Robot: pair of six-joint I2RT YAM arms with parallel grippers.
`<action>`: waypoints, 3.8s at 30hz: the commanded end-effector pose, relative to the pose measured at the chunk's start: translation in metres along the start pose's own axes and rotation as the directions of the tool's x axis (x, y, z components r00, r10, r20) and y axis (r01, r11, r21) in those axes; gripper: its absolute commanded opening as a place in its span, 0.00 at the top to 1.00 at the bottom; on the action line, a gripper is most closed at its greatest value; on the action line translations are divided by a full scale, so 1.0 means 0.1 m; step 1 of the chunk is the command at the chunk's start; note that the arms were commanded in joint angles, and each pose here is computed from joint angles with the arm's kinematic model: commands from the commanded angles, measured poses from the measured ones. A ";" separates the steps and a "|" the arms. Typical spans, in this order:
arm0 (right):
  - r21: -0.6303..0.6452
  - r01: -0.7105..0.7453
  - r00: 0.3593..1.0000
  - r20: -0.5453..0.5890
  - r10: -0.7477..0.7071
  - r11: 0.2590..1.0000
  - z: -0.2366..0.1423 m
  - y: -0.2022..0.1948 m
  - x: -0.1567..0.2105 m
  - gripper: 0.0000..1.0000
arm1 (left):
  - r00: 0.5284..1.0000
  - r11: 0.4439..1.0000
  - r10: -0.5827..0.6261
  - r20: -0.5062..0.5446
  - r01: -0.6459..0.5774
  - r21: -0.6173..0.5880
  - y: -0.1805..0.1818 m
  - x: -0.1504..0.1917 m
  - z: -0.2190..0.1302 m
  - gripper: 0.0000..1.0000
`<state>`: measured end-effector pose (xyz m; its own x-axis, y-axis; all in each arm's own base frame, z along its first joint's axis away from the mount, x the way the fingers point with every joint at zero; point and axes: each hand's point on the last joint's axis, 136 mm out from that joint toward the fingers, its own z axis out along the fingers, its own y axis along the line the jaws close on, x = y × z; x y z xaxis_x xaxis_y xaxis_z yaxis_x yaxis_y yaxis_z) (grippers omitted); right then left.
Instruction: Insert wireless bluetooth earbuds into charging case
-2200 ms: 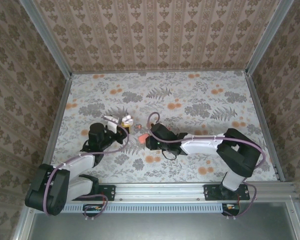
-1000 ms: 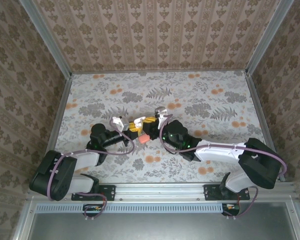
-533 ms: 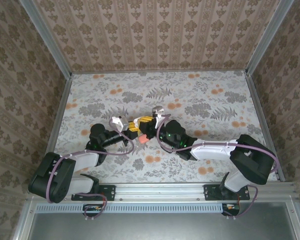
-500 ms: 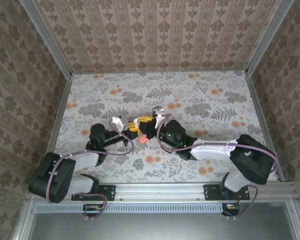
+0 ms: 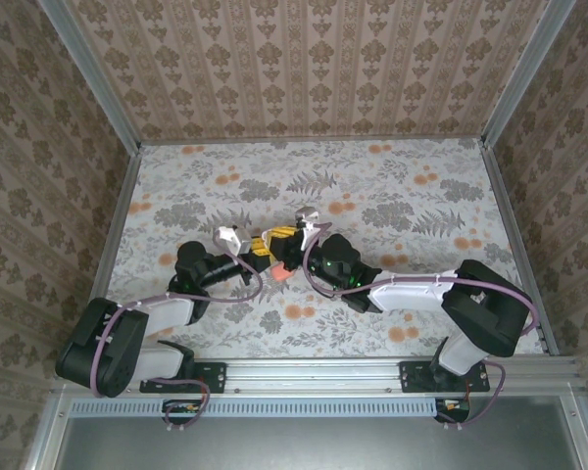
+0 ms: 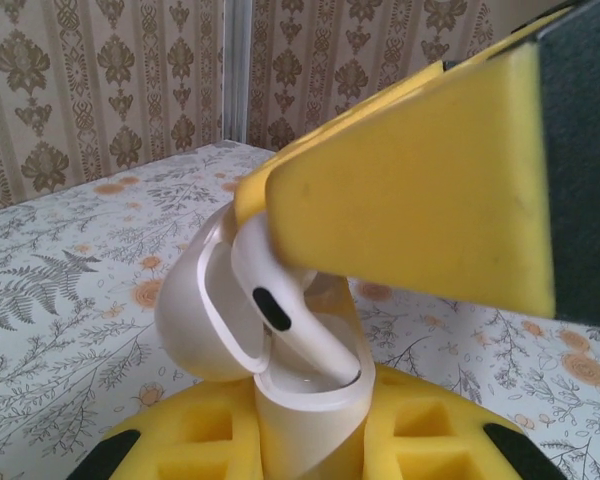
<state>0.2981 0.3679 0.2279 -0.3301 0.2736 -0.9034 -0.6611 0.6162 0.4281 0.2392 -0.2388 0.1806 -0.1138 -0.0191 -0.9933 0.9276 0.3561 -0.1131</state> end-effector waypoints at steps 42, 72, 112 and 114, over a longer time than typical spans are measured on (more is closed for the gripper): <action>-0.017 0.067 0.998 0.011 -0.067 0.998 0.04 0.07 0.19 0.79 | 0.982 1.000 0.015 0.188 -0.012 -0.016 -0.03 -0.72 -0.06 0.87; 0.000 0.073 0.995 0.074 -0.073 0.997 0.00 0.12 -0.09 0.79 | 0.997 0.999 0.018 0.078 -0.015 -0.033 0.01 -0.44 -0.02 0.87; 0.126 0.053 0.998 0.035 -0.058 0.991 -0.40 -0.22 -0.01 0.80 | 0.999 0.994 -0.041 -0.031 0.037 -0.101 0.19 0.00 0.07 0.88; 0.140 0.052 0.998 0.023 -0.056 0.989 -0.43 -0.26 0.00 0.79 | 0.999 0.994 -0.040 -0.033 0.037 -0.098 0.19 0.01 0.08 0.88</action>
<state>0.2840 0.3335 0.2153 -0.2737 0.2342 -0.9329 -0.6138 0.7042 0.3569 0.2586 -0.2344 0.1652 -0.2300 0.0032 -0.9732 0.8623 0.4643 -0.2022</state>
